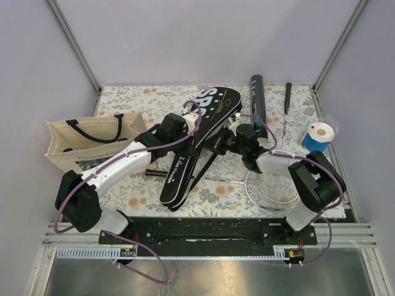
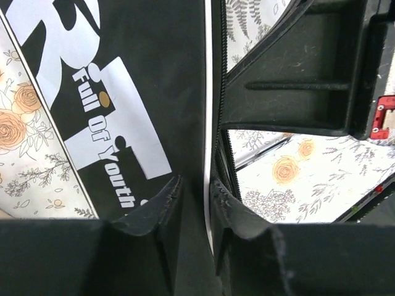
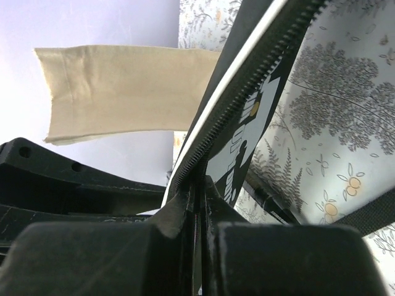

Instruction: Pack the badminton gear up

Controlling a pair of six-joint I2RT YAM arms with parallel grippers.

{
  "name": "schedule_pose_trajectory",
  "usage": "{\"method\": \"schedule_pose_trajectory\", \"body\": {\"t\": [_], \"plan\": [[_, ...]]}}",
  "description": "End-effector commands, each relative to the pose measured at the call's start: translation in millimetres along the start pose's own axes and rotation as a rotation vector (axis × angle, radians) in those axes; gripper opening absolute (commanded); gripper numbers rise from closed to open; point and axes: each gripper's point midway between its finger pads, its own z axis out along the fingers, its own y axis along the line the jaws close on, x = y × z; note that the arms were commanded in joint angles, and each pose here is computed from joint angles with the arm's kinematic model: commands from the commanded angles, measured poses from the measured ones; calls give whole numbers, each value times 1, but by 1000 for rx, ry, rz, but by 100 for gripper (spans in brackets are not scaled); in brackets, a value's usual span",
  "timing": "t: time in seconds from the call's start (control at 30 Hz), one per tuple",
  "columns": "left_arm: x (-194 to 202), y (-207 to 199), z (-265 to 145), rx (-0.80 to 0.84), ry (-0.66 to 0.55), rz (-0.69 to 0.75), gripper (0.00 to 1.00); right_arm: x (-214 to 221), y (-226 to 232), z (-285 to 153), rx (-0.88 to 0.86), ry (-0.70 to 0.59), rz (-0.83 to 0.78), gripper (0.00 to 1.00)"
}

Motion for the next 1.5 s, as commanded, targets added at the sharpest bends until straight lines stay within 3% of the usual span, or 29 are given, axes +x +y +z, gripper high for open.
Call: {"method": "schedule_pose_trajectory", "body": {"t": [0.0, 0.03, 0.07, 0.3, 0.5, 0.57, 0.67, 0.77, 0.87, 1.0, 1.07, 1.17, 1.33, 1.47], "plan": [[-12, 1, 5, -10, -1, 39, 15, -11, 33, -3, -43, -26, -91, 0], [-13, 7, 5, -43, -4, 26, 2, -11, 31, -4, -27, -27, -102, 0], [-17, 15, 2, -97, -13, 6, 0, -11, 28, -6, -2, -25, -105, 0], [-47, 79, -34, -334, -124, -240, 0, -3, -27, -33, 241, -56, -101, 0], [-31, 74, -27, -283, -72, -303, 0, 1, -37, -43, 263, -82, -39, 1], [-24, 66, -22, -226, -48, -326, 0, -1, -36, -45, 281, -98, -8, 8], [-17, 58, -16, -136, -34, -413, 0, 0, -31, -53, 284, -115, 46, 9], [-13, 72, -17, -196, -54, -449, 0, -3, -29, -68, 289, -176, 91, 12], [-15, 70, -17, -171, -71, -480, 0, 0, -27, -79, 275, -191, 116, 34], [-22, 61, -19, -123, -92, -498, 0, 6, -26, -98, 302, -210, 158, 36], [-22, 62, -20, -124, -104, -499, 0, 10, -46, -115, 395, -258, 265, 43], [-19, 63, -21, -127, -110, -498, 0, 20, -80, -142, 552, -331, 402, 45], [-17, 62, -24, -125, -120, -496, 0, 13, -109, -173, 651, -495, 456, 54], [-20, 64, -29, -138, -146, -487, 0, 4, -124, -187, 730, -580, 436, 55]]}}
